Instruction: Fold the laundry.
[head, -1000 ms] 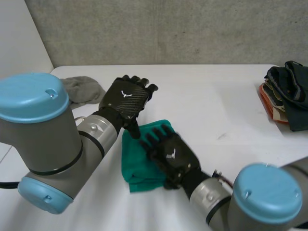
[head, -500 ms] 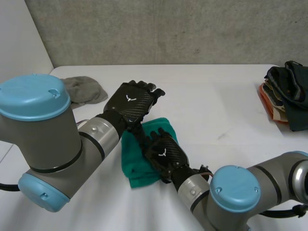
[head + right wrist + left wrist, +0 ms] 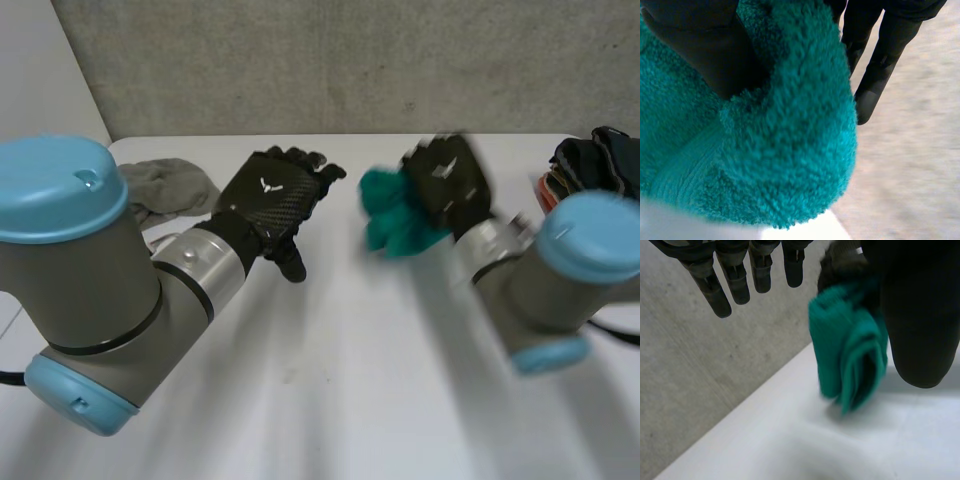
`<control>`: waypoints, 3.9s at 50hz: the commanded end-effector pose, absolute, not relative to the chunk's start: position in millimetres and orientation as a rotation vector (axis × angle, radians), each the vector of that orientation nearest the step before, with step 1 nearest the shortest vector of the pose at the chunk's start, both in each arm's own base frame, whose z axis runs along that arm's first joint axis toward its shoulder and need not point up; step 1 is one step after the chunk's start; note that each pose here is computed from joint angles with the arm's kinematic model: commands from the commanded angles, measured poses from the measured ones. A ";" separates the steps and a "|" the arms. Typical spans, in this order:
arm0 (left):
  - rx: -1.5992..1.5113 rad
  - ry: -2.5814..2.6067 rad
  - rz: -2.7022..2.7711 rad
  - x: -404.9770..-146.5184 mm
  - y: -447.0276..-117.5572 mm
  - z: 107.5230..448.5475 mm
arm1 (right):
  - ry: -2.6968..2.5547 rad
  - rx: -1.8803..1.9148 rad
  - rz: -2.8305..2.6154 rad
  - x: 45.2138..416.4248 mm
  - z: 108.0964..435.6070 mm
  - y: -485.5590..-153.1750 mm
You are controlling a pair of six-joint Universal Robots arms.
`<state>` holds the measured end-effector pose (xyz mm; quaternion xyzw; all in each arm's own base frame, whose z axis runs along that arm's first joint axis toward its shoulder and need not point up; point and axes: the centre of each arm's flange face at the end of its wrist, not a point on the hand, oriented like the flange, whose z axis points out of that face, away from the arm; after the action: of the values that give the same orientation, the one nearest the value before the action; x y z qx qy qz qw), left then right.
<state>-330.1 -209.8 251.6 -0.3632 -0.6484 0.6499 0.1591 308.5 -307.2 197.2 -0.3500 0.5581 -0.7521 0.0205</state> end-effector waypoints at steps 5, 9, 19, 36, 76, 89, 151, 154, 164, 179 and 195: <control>-1.026 -1.774 1.903 -333.1 -199.8 273.4 | 1.427 -0.625 -2.624 194.8 326.9 -416.1; -1.026 -1.769 1.887 -334.2 -194.7 272.8 | 1.346 -0.434 -2.726 126.1 350.4 -449.4; -1.036 -1.745 1.874 -339.0 -187.2 273.5 | 1.312 -0.425 -2.713 41.2 297.5 -506.4; -1.069 -1.758 1.823 -343.1 -177.0 261.7 | 1.740 -0.404 -2.408 -50.1 140.9 -505.4; -1.050 -1.434 1.874 -346.9 -137.9 311.2 | 2.375 -0.230 -2.920 -82.0 316.2 -412.9; -0.795 -1.556 2.108 -294.3 -219.8 337.4 | 1.695 -0.752 -2.559 122.7 311.1 -328.2; -0.603 -1.677 2.078 -295.3 -350.5 284.5 | 2.143 -1.210 -2.009 196.2 168.0 -253.1; -0.611 -1.640 2.004 -310.9 -318.2 289.9 | 2.143 -1.208 -2.016 195.9 169.6 -252.6; -0.860 -1.796 1.740 -359.0 -267.1 205.1 | 2.138 -1.205 -2.023 195.6 171.8 -250.9; -0.863 -2.061 1.716 -352.3 -249.5 190.8 | 2.203 -1.068 -1.902 195.8 179.5 -244.1; -0.769 -2.183 1.758 -284.9 -192.7 212.8 | 2.307 -0.656 -1.497 206.6 199.2 -234.4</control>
<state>-300.3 -205.5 228.7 -0.2635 -0.7294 0.6190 0.1239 197.8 -231.0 200.9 -0.2552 0.8020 -0.5257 0.1237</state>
